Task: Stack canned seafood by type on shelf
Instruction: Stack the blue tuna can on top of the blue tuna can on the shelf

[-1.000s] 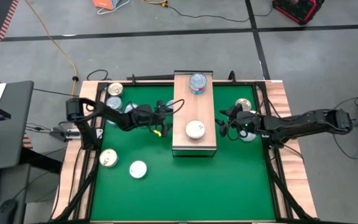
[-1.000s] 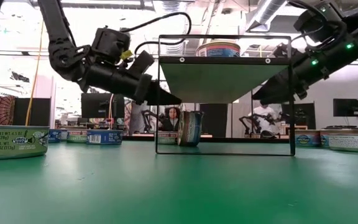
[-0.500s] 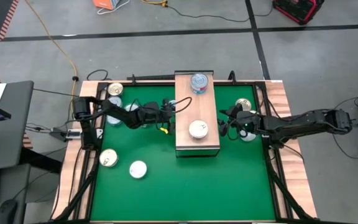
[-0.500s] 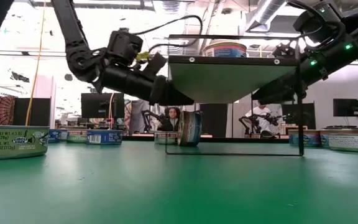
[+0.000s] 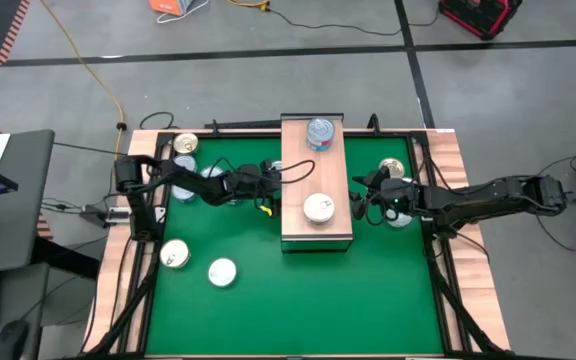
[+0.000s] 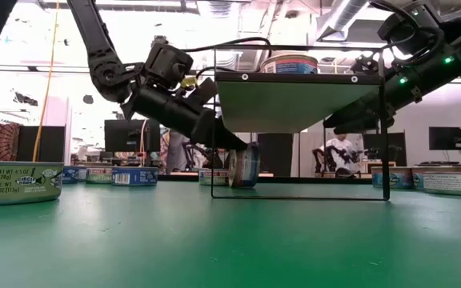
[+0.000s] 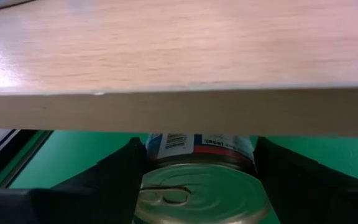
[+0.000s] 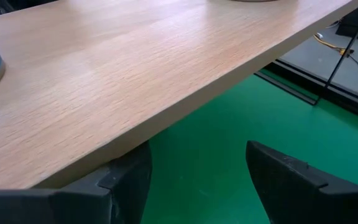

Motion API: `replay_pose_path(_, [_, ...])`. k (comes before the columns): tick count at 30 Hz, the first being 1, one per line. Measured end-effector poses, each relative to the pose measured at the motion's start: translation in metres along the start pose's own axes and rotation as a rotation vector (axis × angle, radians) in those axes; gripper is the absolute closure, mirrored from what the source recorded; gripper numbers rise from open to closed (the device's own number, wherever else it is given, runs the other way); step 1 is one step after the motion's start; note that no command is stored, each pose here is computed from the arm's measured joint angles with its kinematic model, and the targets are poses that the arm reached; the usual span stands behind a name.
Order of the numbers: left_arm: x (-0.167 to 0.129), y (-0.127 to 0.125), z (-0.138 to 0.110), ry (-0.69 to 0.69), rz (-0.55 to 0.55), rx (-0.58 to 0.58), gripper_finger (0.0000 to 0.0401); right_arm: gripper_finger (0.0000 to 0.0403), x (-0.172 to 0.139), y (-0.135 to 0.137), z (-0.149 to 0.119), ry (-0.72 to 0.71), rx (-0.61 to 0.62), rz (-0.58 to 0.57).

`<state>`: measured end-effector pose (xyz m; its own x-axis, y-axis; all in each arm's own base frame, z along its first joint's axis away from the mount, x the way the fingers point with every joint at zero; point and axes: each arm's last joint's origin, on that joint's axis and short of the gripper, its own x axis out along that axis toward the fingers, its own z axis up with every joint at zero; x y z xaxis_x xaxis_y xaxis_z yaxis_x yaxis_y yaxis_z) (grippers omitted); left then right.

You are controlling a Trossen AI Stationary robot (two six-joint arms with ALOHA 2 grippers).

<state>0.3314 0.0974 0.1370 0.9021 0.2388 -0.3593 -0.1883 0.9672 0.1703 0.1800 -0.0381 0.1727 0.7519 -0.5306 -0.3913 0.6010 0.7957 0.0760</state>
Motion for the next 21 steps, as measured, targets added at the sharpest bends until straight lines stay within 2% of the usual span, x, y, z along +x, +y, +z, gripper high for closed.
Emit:
replay_pose_path(10, [-0.029,0.001,0.009,0.213,-0.039,-0.002,0.0113,0.0118,-0.001,0.003,0.000,-0.005,-0.005,0.007])
replay_pose_path(13, [-0.043,-0.002,0.002,0.353,-0.064,-0.006,0.0113,0.0118,-0.001,0.003,0.000,-0.005,-0.005,0.007])
replay_pose_path(17, [-0.058,0.001,0.019,0.301,-0.037,-0.007,0.0113,0.0118,-0.001,0.003,0.000,-0.006,-0.004,0.006])
replay_pose_path(21, [-0.061,-0.002,0.017,0.260,-0.017,-0.007,0.0113,0.0118,-0.001,0.003,0.000,-0.007,-0.004,0.007])
